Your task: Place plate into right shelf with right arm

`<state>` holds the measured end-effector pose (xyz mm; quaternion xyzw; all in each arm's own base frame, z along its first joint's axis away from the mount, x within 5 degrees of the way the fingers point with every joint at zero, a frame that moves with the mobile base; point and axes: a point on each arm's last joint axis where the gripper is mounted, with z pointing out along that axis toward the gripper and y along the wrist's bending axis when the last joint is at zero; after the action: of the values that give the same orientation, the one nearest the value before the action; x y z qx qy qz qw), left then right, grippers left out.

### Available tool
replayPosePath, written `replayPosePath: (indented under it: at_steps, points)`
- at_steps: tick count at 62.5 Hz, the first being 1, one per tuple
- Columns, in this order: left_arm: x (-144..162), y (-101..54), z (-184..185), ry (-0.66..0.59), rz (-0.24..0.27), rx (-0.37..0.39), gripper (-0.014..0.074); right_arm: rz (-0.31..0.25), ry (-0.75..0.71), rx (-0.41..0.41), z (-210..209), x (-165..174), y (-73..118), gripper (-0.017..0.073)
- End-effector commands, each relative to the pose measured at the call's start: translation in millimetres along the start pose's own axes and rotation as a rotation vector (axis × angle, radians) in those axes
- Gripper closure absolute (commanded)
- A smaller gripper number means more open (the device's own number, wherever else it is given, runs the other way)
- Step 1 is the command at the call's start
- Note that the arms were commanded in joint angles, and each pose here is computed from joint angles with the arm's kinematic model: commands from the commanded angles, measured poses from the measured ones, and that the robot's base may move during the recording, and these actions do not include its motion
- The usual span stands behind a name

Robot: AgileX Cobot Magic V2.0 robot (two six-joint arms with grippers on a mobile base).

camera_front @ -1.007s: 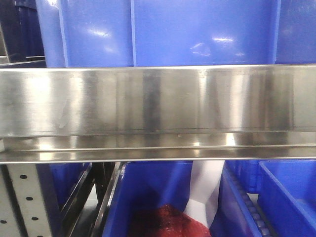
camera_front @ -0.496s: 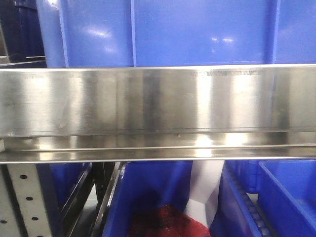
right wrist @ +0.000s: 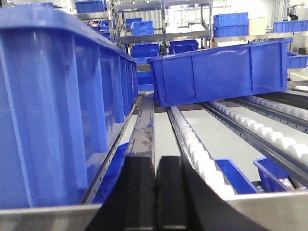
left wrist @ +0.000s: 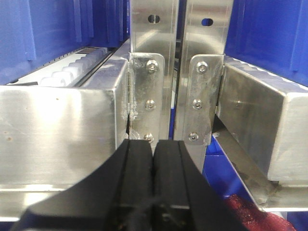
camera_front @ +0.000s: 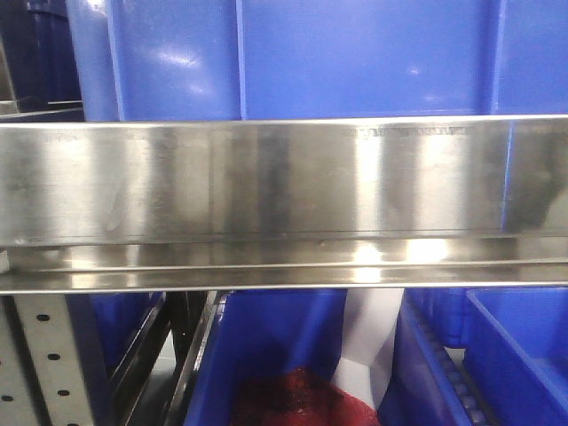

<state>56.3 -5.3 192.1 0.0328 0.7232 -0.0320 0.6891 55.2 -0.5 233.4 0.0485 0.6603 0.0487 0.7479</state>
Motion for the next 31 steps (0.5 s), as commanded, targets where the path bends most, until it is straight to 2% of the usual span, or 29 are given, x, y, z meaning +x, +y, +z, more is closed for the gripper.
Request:
replayPosePath:
  at_steps: [1, 31]
  points:
    - [-5.5, 0.0, -0.4, -0.085, -0.009, 0.003, 0.064, -0.008, -0.141, -0.025, -2.4, -9.2, 1.5, 0.0503]
    - [-5.5, 0.0, -0.4, -0.085, -0.009, 0.003, 0.064, -0.004, -0.091, -0.039, -3.6, 14.2, -0.6, 0.0503]
